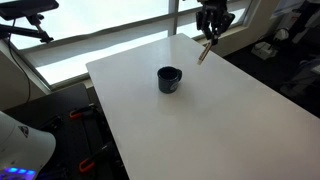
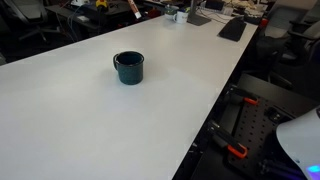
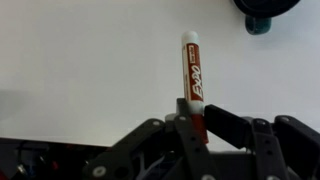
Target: Place the marker on the table
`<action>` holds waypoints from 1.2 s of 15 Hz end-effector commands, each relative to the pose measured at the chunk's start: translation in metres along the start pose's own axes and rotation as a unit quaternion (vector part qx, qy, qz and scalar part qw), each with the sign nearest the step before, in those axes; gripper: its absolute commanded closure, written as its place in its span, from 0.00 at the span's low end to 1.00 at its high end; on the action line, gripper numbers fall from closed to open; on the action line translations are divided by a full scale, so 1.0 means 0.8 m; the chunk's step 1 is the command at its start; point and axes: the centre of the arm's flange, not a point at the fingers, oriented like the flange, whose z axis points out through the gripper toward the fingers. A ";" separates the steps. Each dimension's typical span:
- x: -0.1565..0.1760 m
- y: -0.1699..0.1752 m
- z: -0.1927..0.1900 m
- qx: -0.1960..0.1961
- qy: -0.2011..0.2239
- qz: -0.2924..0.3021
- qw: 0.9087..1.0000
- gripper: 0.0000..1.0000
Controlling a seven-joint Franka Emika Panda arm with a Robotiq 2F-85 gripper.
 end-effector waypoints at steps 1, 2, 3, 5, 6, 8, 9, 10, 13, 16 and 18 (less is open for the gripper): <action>0.002 0.014 0.054 -0.015 -0.089 0.048 0.995 0.94; -0.004 0.015 0.073 -0.013 -0.116 0.053 0.992 0.94; -0.014 0.012 0.093 -0.011 -0.141 0.057 0.988 0.94; -0.028 0.005 0.126 -0.007 -0.180 0.057 0.982 0.94; -0.034 0.002 0.139 -0.006 -0.194 0.058 0.979 0.94; -0.042 -0.002 0.161 -0.007 -0.213 0.057 0.975 0.94; -0.045 -0.002 0.171 -0.010 -0.218 0.056 0.974 0.94; -0.047 0.001 0.181 -0.013 -0.220 0.055 0.974 0.94; -0.052 0.015 0.206 -0.029 -0.226 0.079 0.970 0.94; -0.058 0.029 0.229 -0.039 -0.237 0.099 0.966 0.94; -0.064 0.034 0.242 -0.040 -0.246 0.106 0.963 0.94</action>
